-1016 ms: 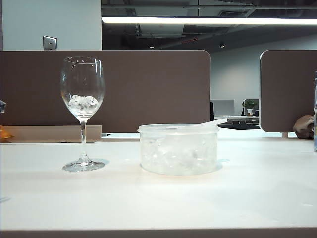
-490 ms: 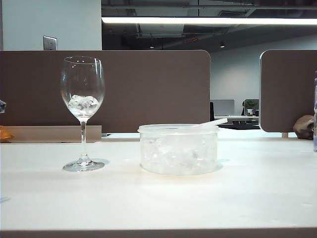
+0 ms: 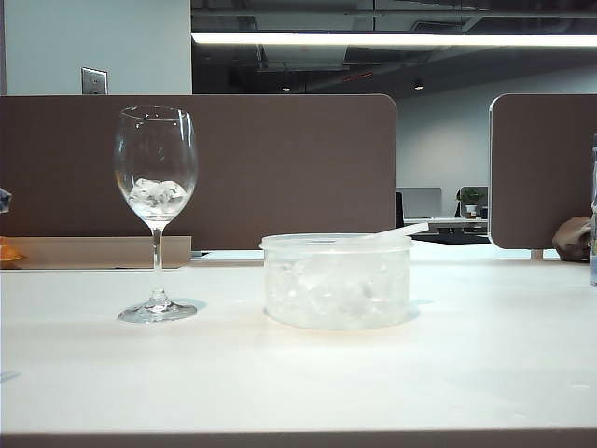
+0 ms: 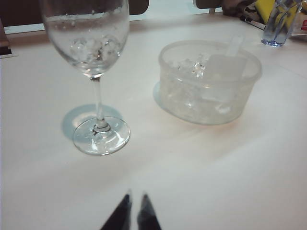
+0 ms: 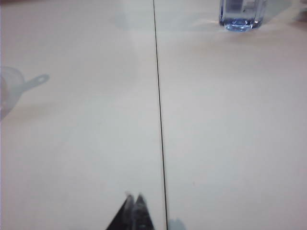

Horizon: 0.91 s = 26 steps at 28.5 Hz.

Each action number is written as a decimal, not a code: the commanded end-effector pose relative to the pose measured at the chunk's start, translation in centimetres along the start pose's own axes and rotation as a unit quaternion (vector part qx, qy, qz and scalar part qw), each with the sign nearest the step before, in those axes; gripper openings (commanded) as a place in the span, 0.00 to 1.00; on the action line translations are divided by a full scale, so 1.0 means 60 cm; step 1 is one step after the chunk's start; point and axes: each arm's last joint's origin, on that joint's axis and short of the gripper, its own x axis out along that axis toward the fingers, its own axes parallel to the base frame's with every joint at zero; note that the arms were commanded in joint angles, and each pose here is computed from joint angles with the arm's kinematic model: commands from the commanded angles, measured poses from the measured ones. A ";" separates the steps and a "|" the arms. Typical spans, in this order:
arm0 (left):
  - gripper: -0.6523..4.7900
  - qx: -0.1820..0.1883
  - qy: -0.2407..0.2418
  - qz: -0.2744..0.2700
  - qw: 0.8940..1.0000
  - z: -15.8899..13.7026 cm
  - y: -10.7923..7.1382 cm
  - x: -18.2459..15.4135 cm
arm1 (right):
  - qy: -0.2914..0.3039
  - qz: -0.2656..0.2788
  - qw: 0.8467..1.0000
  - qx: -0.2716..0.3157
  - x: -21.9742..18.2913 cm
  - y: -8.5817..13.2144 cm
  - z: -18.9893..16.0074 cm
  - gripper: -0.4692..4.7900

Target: Pick up an ice shovel filled with ice cubes and pour the ice from the shovel into the glass.

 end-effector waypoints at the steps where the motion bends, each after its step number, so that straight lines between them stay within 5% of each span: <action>1: 0.17 0.002 0.001 -0.001 1.000 0.000 0.000 0.000 | 0.008 -0.001 1.000 -0.016 0.001 -0.001 -0.006 0.08; 26: 0.17 0.002 0.001 -0.001 1.000 0.000 0.000 0.000 | -0.053 0.014 0.997 -0.059 -0.013 0.001 0.007 0.09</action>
